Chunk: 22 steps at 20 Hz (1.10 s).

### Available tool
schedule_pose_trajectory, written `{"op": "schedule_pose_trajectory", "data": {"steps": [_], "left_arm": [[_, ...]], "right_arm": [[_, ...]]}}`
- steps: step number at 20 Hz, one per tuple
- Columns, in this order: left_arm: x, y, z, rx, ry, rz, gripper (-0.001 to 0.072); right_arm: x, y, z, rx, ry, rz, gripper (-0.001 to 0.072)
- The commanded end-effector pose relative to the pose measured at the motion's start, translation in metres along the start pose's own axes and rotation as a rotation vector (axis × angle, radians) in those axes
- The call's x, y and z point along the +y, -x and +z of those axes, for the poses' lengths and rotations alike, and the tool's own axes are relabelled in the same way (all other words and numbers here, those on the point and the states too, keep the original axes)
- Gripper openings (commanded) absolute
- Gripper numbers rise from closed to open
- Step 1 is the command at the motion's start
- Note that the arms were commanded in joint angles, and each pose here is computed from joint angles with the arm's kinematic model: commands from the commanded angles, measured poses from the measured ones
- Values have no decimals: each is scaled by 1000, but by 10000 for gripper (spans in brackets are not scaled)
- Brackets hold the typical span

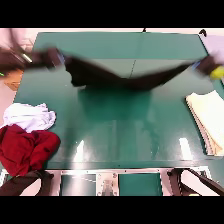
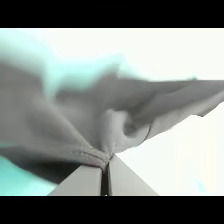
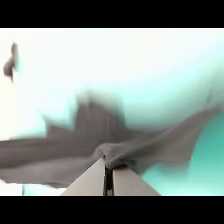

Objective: Fold the shirts.

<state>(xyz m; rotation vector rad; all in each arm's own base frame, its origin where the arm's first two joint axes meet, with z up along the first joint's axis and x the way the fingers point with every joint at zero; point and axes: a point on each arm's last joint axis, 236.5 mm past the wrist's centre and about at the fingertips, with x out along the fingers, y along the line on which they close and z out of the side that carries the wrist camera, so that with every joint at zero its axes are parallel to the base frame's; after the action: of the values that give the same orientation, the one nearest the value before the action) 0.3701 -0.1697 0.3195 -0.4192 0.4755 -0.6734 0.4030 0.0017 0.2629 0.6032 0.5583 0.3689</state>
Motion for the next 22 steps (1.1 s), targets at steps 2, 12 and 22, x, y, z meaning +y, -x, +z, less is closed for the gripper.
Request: {"op": "schedule_pose_trajectory", "data": {"steps": [2,12,22], "left_arm": [[-171,169,124,-477,-429,-72,25],[-111,157,126,-423,-414,153,25],[179,-128,-7,97,-18,269,26]], "right_arm": [[168,154,96,-417,419,-19,18],[165,163,70,-348,448,-98,20],[-114,-109,-39,51,-85,-143,19]]}}
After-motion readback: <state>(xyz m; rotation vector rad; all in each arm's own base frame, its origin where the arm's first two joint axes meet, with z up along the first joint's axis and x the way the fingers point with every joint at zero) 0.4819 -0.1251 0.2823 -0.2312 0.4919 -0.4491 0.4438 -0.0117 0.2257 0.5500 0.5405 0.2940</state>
